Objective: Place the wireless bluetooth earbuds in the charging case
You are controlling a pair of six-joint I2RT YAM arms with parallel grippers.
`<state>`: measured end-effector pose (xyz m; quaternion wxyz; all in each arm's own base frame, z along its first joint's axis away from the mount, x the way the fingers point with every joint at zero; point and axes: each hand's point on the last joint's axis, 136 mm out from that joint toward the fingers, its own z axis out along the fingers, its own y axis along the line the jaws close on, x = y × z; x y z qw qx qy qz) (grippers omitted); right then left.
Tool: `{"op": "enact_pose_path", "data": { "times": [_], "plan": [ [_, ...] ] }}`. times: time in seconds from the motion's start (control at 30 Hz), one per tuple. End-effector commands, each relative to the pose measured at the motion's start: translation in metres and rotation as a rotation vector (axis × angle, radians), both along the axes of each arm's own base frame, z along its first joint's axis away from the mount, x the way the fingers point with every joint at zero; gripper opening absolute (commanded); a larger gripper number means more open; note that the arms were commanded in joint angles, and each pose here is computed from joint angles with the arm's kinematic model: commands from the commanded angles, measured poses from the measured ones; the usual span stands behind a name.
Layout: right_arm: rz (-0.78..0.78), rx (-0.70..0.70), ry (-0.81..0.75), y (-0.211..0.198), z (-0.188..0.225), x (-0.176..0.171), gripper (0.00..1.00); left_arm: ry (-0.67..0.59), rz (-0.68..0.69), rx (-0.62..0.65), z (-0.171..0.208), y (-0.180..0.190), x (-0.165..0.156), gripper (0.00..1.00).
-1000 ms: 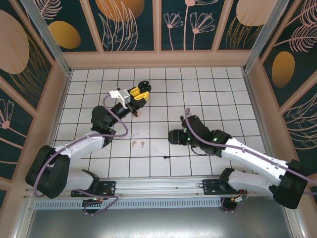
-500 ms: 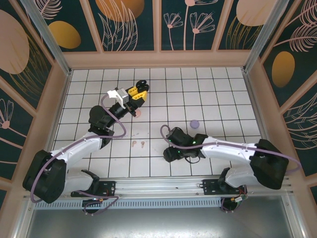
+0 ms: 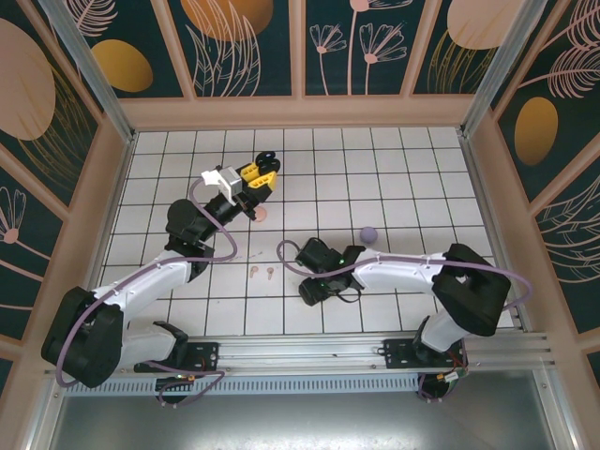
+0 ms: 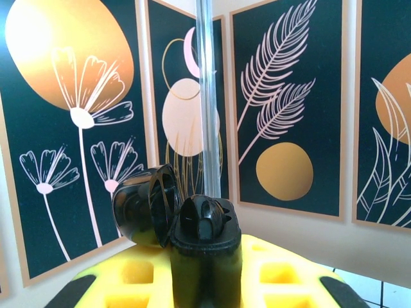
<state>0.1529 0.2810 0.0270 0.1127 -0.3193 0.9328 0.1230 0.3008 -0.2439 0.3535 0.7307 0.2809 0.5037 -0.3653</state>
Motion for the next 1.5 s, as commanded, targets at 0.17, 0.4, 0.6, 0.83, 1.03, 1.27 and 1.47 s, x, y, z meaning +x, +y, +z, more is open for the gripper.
{"op": "enact_pose_path", "data": {
  "times": [0.17, 0.4, 0.6, 0.83, 1.03, 1.27, 1.47],
  "plan": [
    [0.078, -0.060, 0.029, 0.003, -0.007, -0.008, 0.45, -0.041, 0.032, -0.009, 0.010, 0.008, -0.001, 0.00],
    [0.081, -0.081, 0.037, -0.001, -0.011, -0.011, 0.42, -0.038, 0.032, -0.010, 0.010, 0.008, -0.001, 0.00],
    [0.078, -0.087, 0.040, -0.003, -0.015, -0.012, 0.37, -0.036, 0.032, -0.012, 0.010, 0.008, 0.000, 0.00],
    [0.045, -0.093, 0.021, -0.005, -0.017, -0.008, 0.22, -0.035, 0.033, -0.017, 0.011, 0.009, -0.001, 0.00],
    [-0.078, -0.088, -0.044, -0.007, -0.010, 0.010, 0.14, -0.026, 0.028, -0.019, 0.009, 0.008, 0.000, 0.00],
    [-0.212, 0.017, -0.109, -0.005, 0.019, 0.031, 0.14, -0.022, 0.026, -0.016, 0.007, 0.008, 0.000, 0.00],
    [-0.360, 0.140, -0.208, -0.013, 0.060, 0.062, 0.14, -0.016, 0.015, -0.010, 0.004, 0.006, 0.000, 0.00]
  ]
}}
